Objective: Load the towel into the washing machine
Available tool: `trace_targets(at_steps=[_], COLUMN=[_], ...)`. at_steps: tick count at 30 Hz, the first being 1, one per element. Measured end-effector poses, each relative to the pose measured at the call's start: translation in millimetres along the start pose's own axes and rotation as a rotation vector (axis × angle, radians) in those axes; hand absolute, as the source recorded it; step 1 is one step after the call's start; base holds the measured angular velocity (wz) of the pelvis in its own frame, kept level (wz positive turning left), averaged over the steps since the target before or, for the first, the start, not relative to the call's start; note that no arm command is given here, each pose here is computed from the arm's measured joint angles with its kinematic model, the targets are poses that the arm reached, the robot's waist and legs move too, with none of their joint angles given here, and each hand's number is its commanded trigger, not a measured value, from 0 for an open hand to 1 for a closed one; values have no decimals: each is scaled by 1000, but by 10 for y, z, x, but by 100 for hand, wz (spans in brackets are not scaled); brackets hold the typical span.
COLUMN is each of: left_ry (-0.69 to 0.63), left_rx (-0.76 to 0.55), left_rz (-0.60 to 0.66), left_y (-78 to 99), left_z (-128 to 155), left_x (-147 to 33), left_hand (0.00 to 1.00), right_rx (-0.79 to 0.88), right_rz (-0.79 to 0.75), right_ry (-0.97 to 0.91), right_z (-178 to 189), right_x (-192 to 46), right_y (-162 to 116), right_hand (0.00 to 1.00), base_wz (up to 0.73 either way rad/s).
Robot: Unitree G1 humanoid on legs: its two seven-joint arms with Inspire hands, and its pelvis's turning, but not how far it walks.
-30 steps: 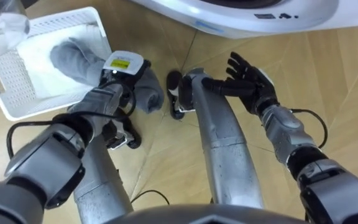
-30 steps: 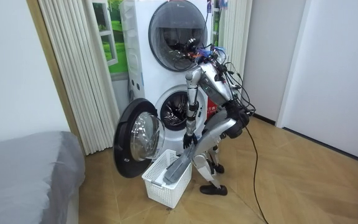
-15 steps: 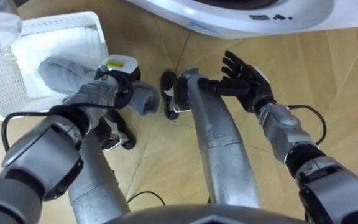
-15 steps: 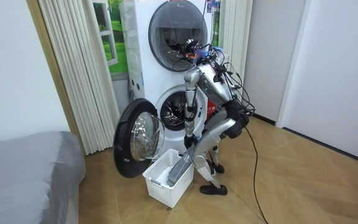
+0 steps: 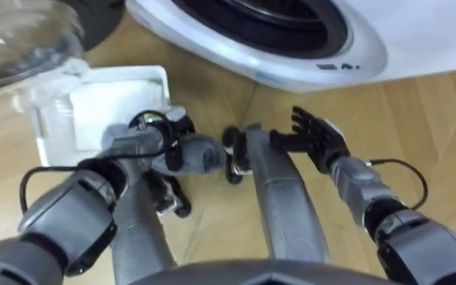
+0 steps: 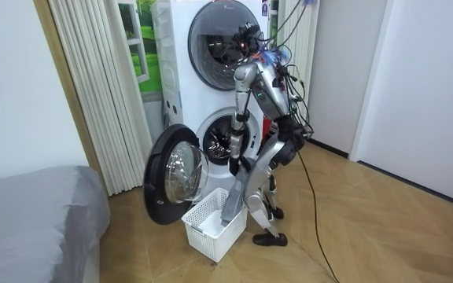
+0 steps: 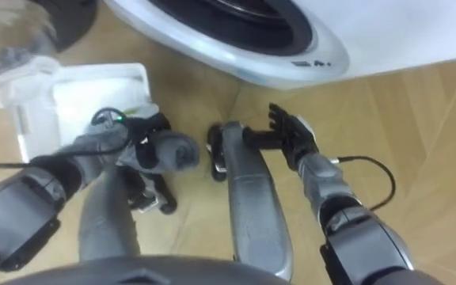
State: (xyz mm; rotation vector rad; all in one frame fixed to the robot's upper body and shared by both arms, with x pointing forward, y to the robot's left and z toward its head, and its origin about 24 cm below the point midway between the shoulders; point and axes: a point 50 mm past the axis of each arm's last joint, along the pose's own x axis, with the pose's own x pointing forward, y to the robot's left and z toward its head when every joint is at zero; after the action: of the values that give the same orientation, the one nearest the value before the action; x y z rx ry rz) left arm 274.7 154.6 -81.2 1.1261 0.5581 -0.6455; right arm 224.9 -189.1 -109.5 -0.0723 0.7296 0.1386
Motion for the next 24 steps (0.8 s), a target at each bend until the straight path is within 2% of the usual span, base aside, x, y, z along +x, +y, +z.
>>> trace_targets(at_steps=[3, 8, 14, 17, 21, 24], left_ry=[5, -8, -78, -103, -175, -236], left_rx=[-91, -217, -367, -419, -485, -586], left_rz=[41, 109, 232, 254, 305, 340], left_y=[47, 22, 128, 112, 225, 291], left_z=[-41, -63, -10, -4, 124, 216], left_x=[-13, -36, -72, -90, -101, -119], left_hand=[100, 100, 100, 100, 100, 100], right_rx=[-54, -86, -118, -116, -118, -156], right_rz=[-10, -19, -21, -23, -7, 15], right_ry=[21, 69, 100, 117, 118, 111], right_z=[-49, -137, -189, -253, -265, -230], right_x=[-23, -48, -72, -99, -104, -88], right_y=[-46, -93, -149, -161, -149, -125], right_hand=[0, 0, 0, 0, 0, 0], base_wz=[-3, 10, 7, 0, 0, 2])
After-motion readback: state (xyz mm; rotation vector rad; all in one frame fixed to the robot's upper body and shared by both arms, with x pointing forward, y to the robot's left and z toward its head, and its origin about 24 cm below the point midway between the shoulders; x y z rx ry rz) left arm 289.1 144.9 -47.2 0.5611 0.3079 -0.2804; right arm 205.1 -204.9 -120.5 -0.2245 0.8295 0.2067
